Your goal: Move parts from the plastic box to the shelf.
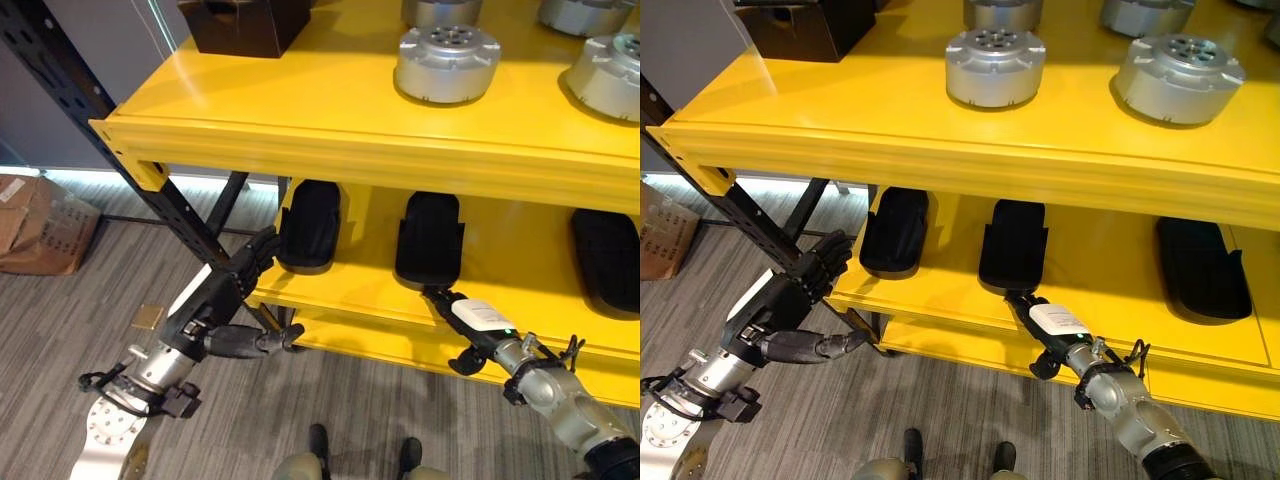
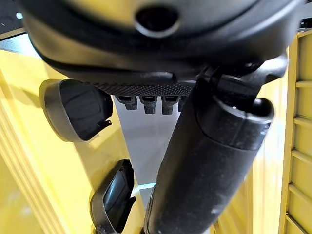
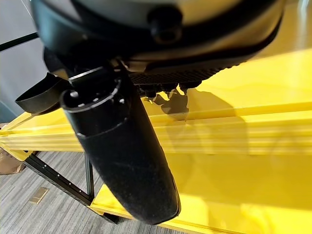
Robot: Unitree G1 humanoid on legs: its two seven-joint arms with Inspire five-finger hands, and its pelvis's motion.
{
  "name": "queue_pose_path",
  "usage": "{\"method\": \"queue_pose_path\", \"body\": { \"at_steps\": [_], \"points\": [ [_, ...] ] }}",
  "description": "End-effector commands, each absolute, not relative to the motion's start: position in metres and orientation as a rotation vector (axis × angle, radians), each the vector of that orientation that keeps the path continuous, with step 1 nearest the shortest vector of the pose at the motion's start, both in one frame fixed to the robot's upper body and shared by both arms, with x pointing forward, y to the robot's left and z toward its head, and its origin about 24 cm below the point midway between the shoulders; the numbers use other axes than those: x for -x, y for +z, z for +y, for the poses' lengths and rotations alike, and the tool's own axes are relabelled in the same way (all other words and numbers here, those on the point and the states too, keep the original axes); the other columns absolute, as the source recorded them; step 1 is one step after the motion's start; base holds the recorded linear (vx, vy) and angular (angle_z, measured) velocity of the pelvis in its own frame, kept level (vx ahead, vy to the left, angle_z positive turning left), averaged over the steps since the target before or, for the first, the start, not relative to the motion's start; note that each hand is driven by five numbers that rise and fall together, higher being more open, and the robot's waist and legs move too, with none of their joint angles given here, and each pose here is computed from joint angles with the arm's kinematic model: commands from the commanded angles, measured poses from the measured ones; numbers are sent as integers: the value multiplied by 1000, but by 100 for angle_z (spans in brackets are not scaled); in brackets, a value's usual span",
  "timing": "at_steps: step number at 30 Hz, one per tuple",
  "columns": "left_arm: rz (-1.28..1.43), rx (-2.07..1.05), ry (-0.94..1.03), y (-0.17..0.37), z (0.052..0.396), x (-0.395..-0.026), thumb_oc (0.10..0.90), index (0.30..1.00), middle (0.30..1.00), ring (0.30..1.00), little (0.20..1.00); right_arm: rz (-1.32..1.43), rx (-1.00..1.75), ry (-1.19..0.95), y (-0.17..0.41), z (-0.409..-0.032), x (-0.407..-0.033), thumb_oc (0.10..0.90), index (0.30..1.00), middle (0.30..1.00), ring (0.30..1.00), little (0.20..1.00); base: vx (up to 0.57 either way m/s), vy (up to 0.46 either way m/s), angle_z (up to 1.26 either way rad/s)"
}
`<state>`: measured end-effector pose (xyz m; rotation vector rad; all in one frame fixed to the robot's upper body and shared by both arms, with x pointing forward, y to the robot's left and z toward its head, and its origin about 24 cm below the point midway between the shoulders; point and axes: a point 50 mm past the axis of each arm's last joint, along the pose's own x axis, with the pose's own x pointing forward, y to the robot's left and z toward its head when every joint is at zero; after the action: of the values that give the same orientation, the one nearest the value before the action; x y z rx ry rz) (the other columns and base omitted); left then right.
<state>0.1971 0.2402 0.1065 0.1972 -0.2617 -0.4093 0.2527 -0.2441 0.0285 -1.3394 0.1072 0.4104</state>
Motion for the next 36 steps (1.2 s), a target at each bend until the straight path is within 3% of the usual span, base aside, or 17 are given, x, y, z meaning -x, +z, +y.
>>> {"method": "queue_pose_path", "body": {
  "at_steps": [1,19,28,36],
  "points": [
    [-509,-182,-442,145,228,-202,900,1000,1000,1000,1000,29,1339,280,55,-249,-280,900,1000,1000,1000,1000,0,0,0],
    [-503,-174,-454,144,227,-203,900,1000,1000,1000,1000,64,1311,257,55,-253,-288,900,1000,1000,1000,1000,6,2,2],
    [-518,-181,-400,143,232,-197,900,1000,1000,1000,1000,45,1212,460,42,-221,-258,900,1000,1000,1000,1000,-11,3,-1],
    [-540,-186,-372,145,232,-196,900,1000,1000,1000,1000,13,1117,512,46,-207,-240,900,1000,1000,1000,1000,-42,3,-7]
  ]
}}
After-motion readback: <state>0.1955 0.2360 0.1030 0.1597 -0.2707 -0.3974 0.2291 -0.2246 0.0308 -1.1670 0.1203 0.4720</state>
